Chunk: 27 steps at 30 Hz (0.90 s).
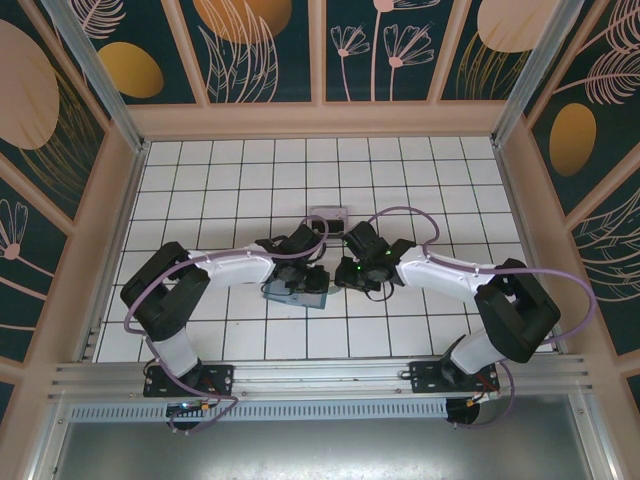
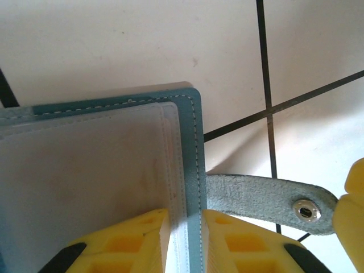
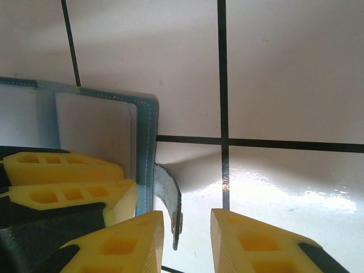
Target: Take the credit cards out of the card holder
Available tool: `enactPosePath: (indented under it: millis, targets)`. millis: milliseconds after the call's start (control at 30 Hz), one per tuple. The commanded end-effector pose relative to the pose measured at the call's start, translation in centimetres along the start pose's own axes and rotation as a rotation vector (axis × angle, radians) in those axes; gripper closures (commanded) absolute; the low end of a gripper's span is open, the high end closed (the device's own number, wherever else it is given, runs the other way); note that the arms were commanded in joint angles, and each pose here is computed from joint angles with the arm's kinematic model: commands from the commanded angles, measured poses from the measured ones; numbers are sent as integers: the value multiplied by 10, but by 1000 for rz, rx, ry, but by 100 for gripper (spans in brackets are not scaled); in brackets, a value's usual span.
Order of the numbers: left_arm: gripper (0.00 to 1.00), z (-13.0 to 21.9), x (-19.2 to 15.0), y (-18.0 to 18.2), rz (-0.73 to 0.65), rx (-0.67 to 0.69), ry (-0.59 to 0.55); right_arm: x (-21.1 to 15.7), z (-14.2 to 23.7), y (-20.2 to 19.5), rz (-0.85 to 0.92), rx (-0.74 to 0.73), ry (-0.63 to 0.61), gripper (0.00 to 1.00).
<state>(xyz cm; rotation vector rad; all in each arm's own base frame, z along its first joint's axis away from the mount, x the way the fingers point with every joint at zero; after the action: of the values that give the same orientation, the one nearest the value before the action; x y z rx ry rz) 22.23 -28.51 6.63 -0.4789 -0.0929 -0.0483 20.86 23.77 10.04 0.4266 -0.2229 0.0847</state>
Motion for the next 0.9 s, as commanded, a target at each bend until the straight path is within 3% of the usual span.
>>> enactPosePath:
  millis: [0, 867]
  targets:
    - [75, -1, -8, 20, -15, 124, 26, 5, 0, 0, -1, -12, -4, 71]
    - [73, 19, 6, 25, -108, 404, -50, 9, -1, 2, 14, -20, -6, 70]
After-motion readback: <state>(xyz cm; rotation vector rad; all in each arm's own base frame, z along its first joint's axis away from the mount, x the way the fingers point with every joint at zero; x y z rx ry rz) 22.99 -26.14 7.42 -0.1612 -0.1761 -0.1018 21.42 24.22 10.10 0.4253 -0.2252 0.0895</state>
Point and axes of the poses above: each hand's point on the last joint's axis, 136 mm out from that joint toward the fingers, its own z axis back along the fingers, its own y axis along the line the jaws close on, x = y × z, the point moved 5 cm from there along z, back along the fingers, and after that the axes turned 7 degrees about z, right-handed, at the moved point
